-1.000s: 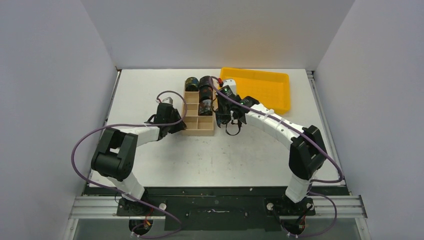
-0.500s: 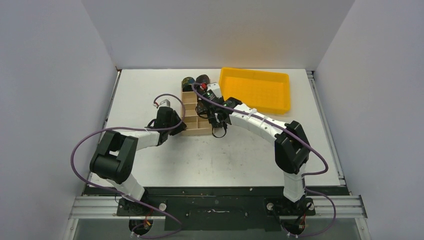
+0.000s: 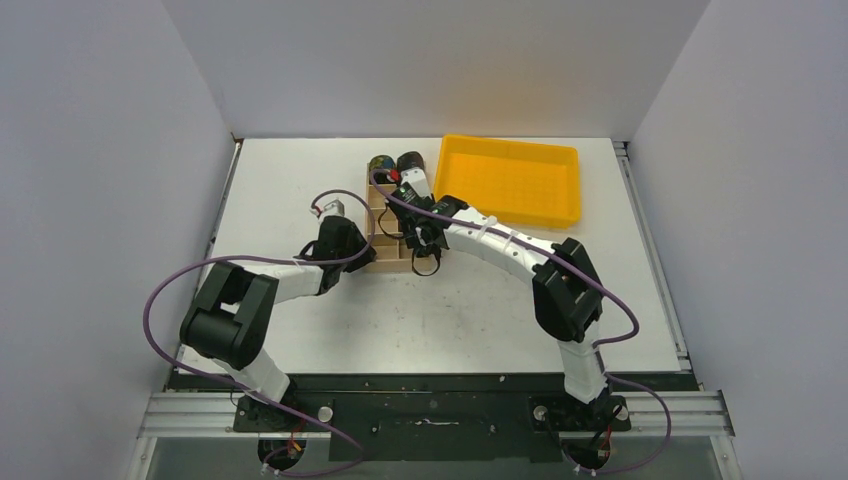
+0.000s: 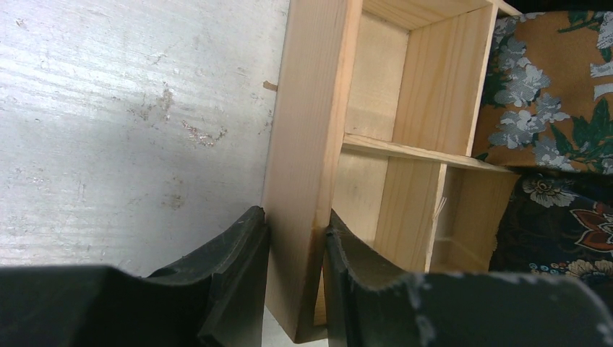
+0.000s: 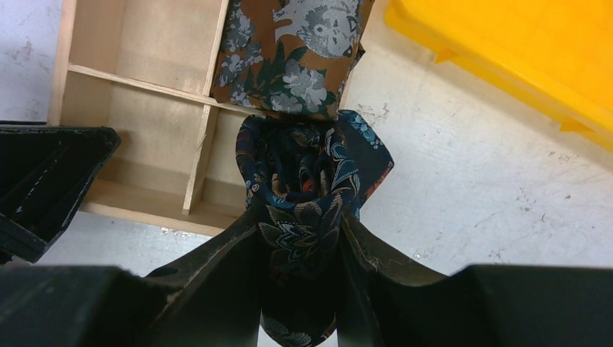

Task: Roll the ties
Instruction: Place the tie in the storage box.

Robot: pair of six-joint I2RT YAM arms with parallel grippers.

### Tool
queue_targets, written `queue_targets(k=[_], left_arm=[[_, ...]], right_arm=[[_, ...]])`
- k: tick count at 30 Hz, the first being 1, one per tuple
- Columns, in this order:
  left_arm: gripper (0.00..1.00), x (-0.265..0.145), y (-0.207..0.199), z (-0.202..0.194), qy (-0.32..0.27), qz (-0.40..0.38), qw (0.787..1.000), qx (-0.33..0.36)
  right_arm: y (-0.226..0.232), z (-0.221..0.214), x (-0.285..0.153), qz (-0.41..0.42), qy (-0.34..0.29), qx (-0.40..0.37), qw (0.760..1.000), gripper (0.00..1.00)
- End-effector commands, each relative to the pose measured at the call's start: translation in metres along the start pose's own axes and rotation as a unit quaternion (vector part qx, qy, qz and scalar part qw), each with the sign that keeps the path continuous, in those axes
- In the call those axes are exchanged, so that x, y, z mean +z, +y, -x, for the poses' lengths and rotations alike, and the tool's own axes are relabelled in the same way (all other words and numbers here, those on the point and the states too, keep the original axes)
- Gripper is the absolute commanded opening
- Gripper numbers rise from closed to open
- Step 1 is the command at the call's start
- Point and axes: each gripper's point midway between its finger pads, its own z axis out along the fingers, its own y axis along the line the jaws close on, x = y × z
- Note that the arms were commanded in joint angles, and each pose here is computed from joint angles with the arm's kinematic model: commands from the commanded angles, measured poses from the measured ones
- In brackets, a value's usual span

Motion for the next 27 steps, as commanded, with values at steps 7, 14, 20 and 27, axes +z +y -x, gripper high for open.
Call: queue_targets(k=[7,14,20,27], left_arm=[[0.00,-0.009,-0.013,-0.030,0.041,-0.035,0.998,-0.025],[0.00,-0.010,-0.010,-0.033,0.042,-0.032,0.998,-0.030],[0.00,-0.009,-0.008,-0.034,0.044,-0.029,0.998,-0.029],[0.00,-0.010,-0.008,-0.035,0.044,-0.029,0.998,-0.028]], right_arm=[[0.026,-0.006,0.013,0.059,-0.003,0.066,0.996,0.05],[0.036,-0.024,0.021,0.089,0.015,0.109,0.990,0.05],[0.037,-0.021,0.016,0.128,0.008,0.157,0.979,0.05],[0.040,-0.022,0.015,0.213,0.029,0.235,0.948,0.05]])
